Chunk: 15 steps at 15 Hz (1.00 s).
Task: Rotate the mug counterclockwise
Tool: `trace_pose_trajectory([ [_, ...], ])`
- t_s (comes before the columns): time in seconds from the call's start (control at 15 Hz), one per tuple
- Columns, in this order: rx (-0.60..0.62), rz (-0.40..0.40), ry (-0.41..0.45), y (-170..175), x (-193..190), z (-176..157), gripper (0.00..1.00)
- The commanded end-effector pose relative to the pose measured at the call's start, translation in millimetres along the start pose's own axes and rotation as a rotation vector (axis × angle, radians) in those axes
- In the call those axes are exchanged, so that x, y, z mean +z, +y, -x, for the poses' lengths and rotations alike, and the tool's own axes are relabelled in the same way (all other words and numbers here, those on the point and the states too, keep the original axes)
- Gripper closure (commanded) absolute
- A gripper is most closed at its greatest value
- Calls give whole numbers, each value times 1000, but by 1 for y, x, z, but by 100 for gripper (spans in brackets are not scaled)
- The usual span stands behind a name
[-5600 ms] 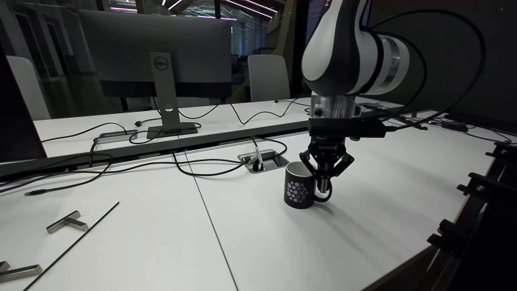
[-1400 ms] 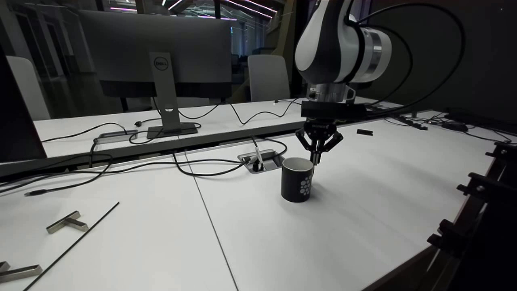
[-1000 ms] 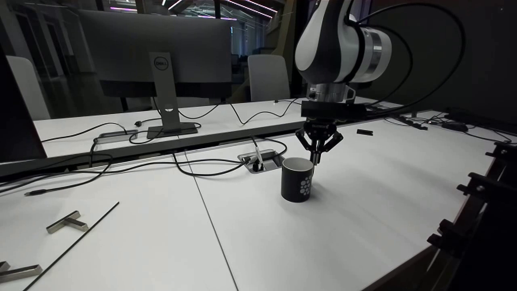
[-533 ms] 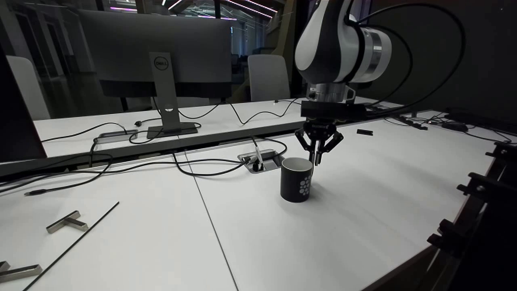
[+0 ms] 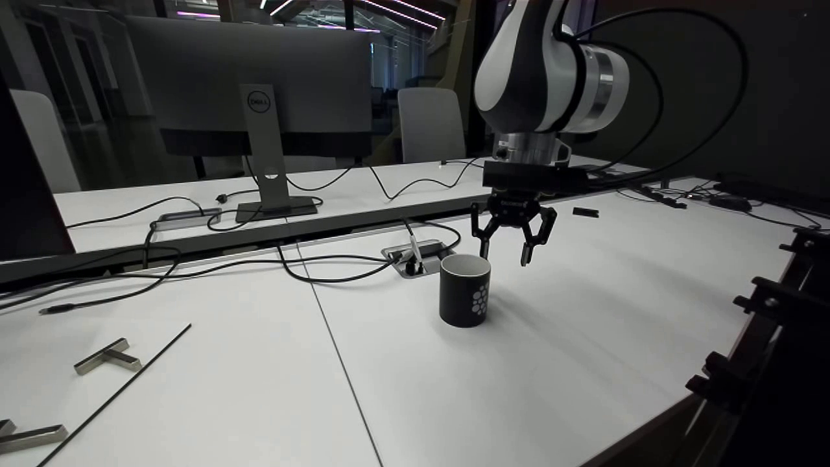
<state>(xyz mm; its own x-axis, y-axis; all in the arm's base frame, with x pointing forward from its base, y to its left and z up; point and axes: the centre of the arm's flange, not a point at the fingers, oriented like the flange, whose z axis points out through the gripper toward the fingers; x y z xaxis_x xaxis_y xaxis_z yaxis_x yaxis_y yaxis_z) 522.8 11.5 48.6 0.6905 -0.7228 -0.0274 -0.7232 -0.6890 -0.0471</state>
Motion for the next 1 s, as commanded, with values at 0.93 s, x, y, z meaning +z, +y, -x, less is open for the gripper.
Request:
trace_pose_trajectory([
  [0.93, -65, -54, 126, -15, -10, 17, 0],
])
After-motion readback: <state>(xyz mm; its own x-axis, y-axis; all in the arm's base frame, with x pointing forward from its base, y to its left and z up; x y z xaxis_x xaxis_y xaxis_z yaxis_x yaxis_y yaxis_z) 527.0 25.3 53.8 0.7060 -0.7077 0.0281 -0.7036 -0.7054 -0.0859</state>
